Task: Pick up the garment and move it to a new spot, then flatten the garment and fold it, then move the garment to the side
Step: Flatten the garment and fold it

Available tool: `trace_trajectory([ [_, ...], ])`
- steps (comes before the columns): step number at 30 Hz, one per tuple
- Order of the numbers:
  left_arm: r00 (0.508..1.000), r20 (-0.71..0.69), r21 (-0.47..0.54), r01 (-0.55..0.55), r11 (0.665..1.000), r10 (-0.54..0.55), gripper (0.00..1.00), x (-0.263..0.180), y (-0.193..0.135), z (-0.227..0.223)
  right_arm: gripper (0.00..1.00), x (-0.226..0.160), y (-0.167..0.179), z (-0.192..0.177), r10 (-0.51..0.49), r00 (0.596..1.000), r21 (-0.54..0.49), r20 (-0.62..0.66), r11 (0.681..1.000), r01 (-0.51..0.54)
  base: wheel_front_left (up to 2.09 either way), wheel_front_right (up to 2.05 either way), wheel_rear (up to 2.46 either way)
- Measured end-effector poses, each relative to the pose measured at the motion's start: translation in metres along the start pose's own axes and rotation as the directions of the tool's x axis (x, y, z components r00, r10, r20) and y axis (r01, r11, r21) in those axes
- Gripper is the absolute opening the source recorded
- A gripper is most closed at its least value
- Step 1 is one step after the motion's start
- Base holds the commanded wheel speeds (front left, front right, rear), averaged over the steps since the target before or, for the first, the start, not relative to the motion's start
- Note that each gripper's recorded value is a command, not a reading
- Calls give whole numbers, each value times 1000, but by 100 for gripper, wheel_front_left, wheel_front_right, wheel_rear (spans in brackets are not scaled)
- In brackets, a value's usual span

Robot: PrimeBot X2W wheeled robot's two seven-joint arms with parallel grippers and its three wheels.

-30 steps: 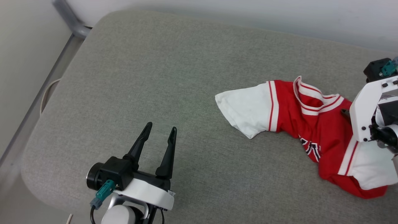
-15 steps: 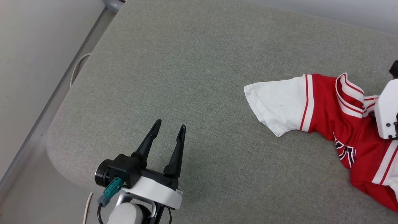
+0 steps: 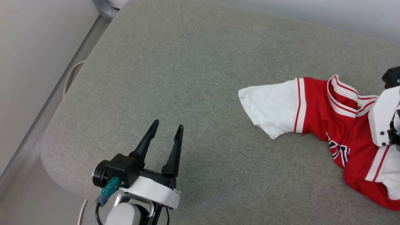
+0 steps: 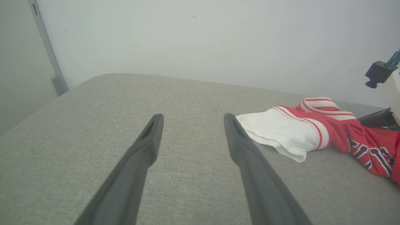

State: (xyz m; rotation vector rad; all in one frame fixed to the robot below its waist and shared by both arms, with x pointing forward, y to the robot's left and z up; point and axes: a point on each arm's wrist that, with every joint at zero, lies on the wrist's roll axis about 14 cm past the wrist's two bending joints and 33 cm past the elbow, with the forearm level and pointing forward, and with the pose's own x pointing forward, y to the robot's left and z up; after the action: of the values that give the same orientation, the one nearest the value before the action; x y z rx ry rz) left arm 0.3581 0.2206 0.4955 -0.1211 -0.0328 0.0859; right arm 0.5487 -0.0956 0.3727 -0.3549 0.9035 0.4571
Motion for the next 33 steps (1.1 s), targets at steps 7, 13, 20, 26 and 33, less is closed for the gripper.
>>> trace_trajectory([
  [7, 999, 43, -9, 16, 1000, -16, 100, -7, -5, 12, 0, -46, -6, 45, -31, 965, -38, 261, 998, 43, 0, 0, 0],
  [13, 996, 80, -13, 35, 999, -34, 100, -14, -8, 22, 0, -109, 6, 79, -4, 875, -92, 485, 994, 56, 0, 0, 0],
  [20, 992, 106, -16, 71, 997, -69, 100, -27, -15, 29, 0, -153, 63, 26, 128, 867, -133, 482, 988, -73, 0, 0, 0],
  [26, 987, 114, -24, 118, 993, -114, 100, -34, -29, 29, 0, -169, 111, -70, 218, 923, -107, 318, 975, -193, 0, 0, 0],
  [33, 978, 114, -22, 177, 984, -174, 100, -32, -46, 28, 0, -171, 126, -140, 196, 957, -20, 213, 980, -197, 0, 0, 0],
])
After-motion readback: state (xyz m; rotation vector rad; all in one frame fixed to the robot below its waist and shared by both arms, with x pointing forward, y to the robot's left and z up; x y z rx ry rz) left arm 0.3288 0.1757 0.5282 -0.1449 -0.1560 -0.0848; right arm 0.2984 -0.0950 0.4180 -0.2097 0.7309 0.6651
